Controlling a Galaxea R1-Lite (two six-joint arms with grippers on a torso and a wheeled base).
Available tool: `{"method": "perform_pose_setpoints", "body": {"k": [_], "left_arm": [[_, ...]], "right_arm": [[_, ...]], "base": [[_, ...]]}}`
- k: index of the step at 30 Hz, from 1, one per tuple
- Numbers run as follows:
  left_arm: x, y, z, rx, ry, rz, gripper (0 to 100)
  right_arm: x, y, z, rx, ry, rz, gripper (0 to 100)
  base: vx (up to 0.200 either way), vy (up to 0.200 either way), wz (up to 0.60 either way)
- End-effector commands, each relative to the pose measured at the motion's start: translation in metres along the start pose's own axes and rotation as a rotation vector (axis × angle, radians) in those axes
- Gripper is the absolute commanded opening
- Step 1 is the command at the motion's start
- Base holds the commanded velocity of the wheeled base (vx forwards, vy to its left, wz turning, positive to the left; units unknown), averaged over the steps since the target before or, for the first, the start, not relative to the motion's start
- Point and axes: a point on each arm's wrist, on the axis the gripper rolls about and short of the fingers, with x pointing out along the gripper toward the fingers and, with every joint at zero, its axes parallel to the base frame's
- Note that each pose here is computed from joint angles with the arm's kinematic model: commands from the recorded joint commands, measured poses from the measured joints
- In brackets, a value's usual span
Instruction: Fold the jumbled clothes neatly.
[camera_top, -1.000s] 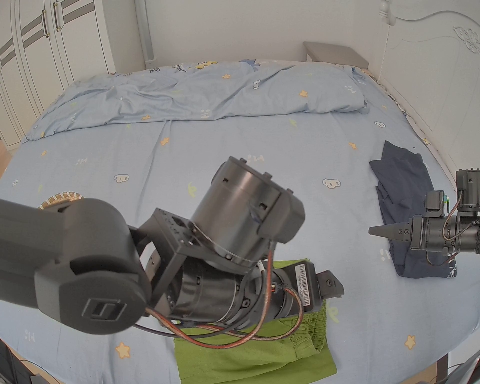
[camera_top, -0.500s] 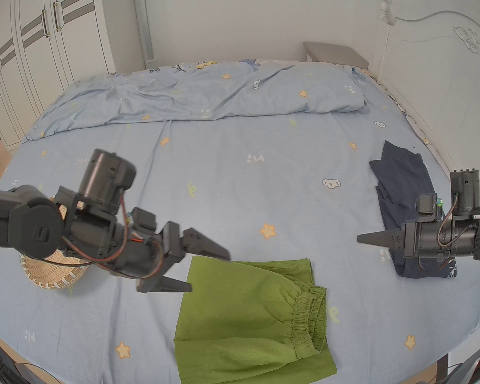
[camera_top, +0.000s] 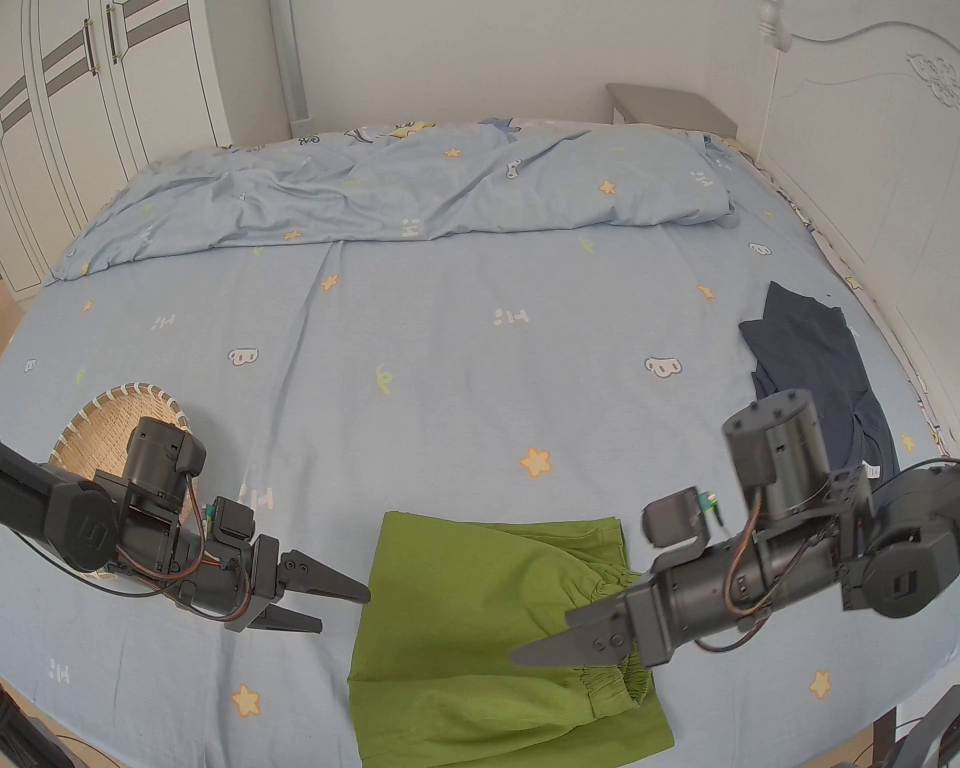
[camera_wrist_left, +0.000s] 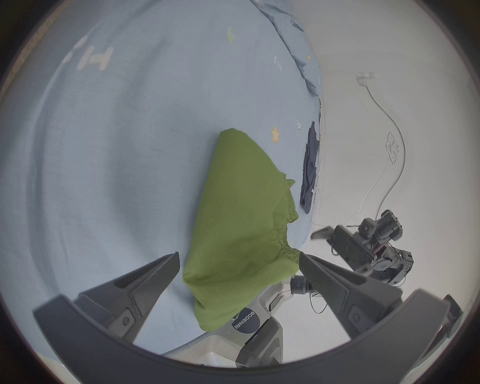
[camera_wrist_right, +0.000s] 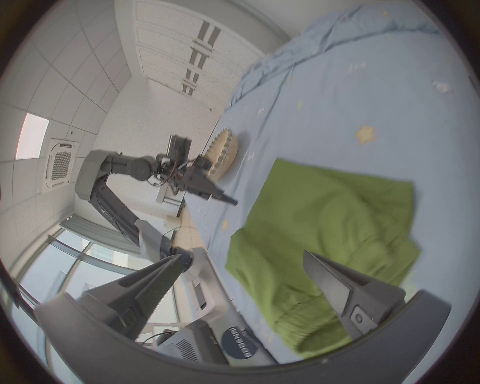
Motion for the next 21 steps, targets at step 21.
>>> {"method": "perform_pose_setpoints", "body": {"k": [21], "left_arm": [[0.043, 0.020, 0.004, 0.006, 0.090, 0.009, 100]], "right_arm": [[0.038, -0.014, -0.049, 0.241, 0.360, -0.063, 100]], "base": [[0.000, 0.000, 0.00]]}}
